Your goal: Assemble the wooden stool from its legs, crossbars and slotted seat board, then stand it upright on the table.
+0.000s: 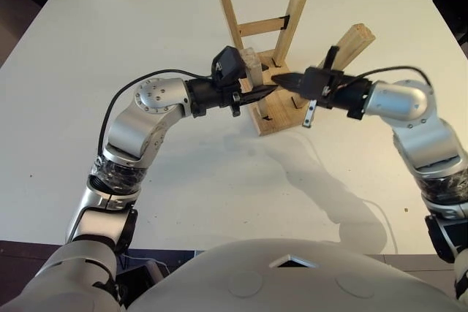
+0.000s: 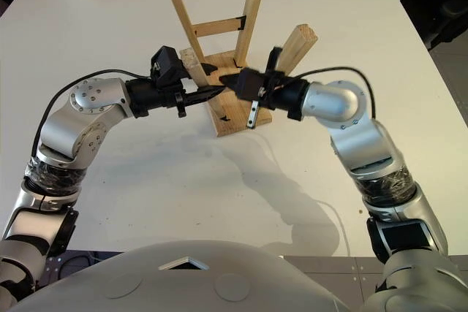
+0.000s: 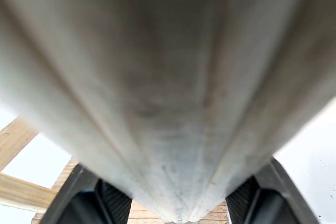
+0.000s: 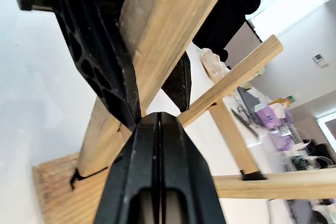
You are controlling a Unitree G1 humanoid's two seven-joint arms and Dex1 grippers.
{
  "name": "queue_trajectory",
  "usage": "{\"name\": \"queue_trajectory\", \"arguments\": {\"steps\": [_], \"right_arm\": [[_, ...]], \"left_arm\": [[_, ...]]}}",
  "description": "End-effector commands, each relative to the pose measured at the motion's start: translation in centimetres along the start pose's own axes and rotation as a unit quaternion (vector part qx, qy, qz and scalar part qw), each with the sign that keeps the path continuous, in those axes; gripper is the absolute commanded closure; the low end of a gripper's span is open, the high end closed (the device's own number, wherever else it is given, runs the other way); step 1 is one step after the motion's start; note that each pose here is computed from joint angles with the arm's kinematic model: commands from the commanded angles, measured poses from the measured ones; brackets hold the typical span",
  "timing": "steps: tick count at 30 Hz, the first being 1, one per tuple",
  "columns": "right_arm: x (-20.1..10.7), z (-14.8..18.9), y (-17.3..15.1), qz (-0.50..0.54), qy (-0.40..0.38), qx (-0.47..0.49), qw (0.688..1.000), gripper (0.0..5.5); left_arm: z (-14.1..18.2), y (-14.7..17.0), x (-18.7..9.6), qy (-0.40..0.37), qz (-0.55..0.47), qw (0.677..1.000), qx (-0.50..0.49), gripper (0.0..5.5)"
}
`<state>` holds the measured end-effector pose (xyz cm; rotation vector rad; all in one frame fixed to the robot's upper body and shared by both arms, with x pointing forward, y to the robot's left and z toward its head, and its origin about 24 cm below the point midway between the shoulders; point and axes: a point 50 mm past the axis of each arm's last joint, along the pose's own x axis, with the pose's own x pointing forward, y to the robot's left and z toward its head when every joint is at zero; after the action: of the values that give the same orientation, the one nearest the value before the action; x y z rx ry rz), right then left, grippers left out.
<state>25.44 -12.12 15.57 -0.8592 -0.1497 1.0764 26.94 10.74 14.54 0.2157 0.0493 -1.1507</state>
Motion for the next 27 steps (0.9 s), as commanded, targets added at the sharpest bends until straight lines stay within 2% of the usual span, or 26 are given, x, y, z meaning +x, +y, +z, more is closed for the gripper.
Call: {"name": "queue_trajectory", "arguments": {"steps": [1, 9, 14, 19, 24, 27], "right_arm": [[0.4, -1.0, 1.7, 0.03, 0.02, 0.019, 0.999, 5.5], [-0.3, 1.7, -2.2, -0.053, -0.059, 0.049, 0.996, 5.5], [0.1, -1.6, 0.0, -0.015, 0.023, 0.029, 0.999, 5.5], [0.1, -2.5, 0.7, -0.003, 0.039, 0.024, 0.999, 5.5], [0.1, -0.5, -1.3, -0.05, -0.022, 0.04, 0.998, 5.5], [-1.0, 2.4, -4.0, -0.114, -0.132, 0.11, 0.978, 5.5]], "left_arm": [[-2.9, 0.3, -0.7, 0.093, 0.031, 0.995, -0.034, 3.46], [-3.3, 0.0, -0.7, 0.114, 0.024, 0.992, -0.053, 3.46], [-3.3, 0.0, -1.1, 0.104, 0.03, 0.992, -0.057, 3.46], [-3.6, -0.4, -1.7, 0.099, 0.018, 0.993, -0.055, 3.46], [-3.7, -0.5, -2.0, 0.101, 0.01, 0.994, -0.051, 3.46], [-3.8, -0.4, -1.9, 0.114, 0.003, 0.992, -0.047, 3.46]]}}
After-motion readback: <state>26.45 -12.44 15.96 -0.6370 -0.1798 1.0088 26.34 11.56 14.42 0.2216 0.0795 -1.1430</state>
